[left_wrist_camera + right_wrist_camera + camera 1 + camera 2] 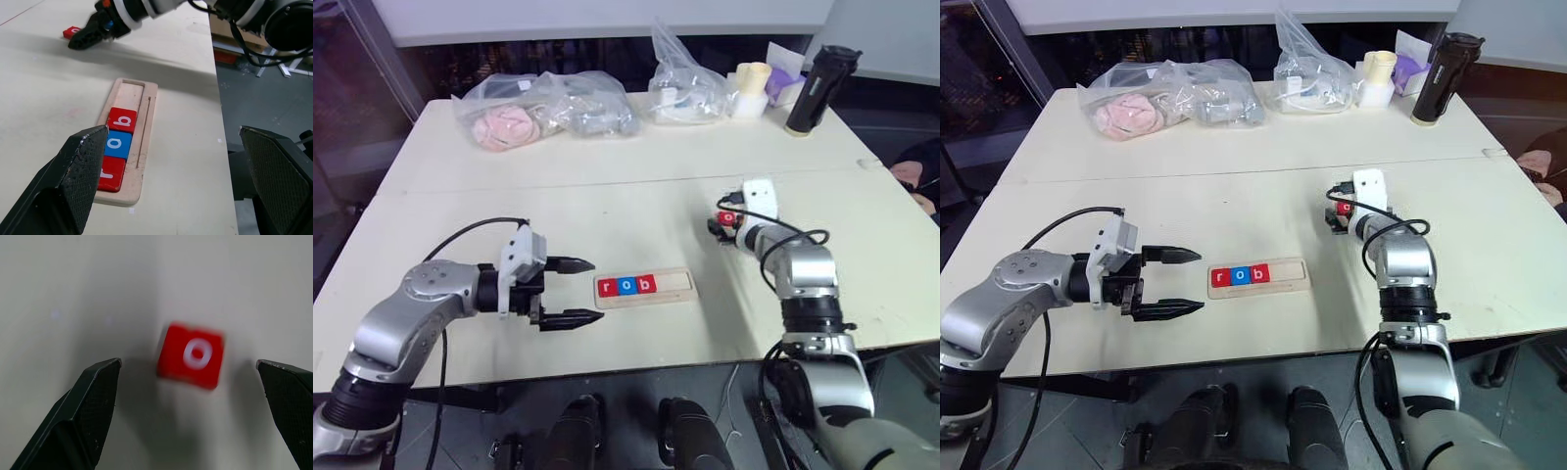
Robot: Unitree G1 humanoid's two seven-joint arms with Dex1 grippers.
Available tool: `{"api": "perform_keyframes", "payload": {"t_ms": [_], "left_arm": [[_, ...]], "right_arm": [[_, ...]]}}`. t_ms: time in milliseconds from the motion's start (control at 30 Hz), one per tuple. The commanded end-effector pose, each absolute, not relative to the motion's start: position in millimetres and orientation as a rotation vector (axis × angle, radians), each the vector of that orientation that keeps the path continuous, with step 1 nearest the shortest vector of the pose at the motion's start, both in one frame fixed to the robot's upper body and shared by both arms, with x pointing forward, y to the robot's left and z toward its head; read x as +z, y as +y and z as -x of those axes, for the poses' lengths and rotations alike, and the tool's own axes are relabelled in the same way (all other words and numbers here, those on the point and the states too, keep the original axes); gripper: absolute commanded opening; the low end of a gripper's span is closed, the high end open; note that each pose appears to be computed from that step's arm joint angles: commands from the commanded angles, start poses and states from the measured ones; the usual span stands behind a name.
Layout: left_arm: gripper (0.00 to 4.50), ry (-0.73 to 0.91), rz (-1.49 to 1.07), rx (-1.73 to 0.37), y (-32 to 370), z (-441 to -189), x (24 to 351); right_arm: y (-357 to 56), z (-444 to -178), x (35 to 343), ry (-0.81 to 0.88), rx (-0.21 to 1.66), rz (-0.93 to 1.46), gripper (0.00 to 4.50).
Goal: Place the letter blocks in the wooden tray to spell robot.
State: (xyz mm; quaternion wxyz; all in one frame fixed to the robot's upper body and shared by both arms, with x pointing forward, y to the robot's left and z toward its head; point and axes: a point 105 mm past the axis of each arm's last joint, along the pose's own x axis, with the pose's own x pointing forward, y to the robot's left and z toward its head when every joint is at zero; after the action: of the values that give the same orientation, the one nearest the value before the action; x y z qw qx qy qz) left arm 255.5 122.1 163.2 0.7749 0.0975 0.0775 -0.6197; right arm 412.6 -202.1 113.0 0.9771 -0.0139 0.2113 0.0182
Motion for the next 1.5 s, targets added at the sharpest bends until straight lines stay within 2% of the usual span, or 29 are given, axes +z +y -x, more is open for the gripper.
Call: {"api": "perform_keyframes", "payload": {"t_ms": [33, 300, 400, 533, 567, 667, 767, 900, 1067, 1200, 1500], "left_arm": [[4.5, 0.148, -0.227, -1.346, 122, -255, 169], [4.5, 0.14, -0.229, -1.334, 122, -256, 169], [4.5, 0.138, -0.227, -1.33, 122, -256, 170], [4.5, 0.136, -0.225, -1.329, 121, -256, 169], [4.5, 0.137, -0.227, -1.33, 121, -256, 168], [4.5, 0.138, -0.226, -1.334, 120, -255, 167], [4.5, 0.14, -0.221, -1.338, 119, -254, 166], [4.5, 0.145, -0.218, -1.343, 120, -253, 163], [4.5, 0.14, -0.22, -1.339, 121, -259, 162], [4.5, 0.136, -0.223, -1.348, 120, -261, 162], [4.5, 0.135, -0.245, -1.362, 120, -264, 162]], "right_arm": [[-203, -417, 129, 0.381, 0.009, -0.049, 4.49], [-204, -426, 121, 0.4, -0.04, -0.067, 4.49], [-198, -429, 121, 0.399, -0.026, -0.06, 3.62], [-188, -428, 118, 0.397, 0.017, 0.064, 1.5], [-187, -426, 116, 0.401, 0.022, 0.088, 1.14], [-189, -417, 114, 0.419, 0.024, 0.111, 1.17], [-199, -394, 128, 0.42, 0.011, 0.109, 1.17], [-200, -344, 138, 0.462, 0.034, 0.108, 1.17], [-196, -293, 130, 0.527, 0.046, 0.121, 1.17], [-195, -282, 126, 0.525, 0.038, 0.12, 1.17], [-193, -285, 116, 0.557, 0.012, 0.063, 1.17]]}}
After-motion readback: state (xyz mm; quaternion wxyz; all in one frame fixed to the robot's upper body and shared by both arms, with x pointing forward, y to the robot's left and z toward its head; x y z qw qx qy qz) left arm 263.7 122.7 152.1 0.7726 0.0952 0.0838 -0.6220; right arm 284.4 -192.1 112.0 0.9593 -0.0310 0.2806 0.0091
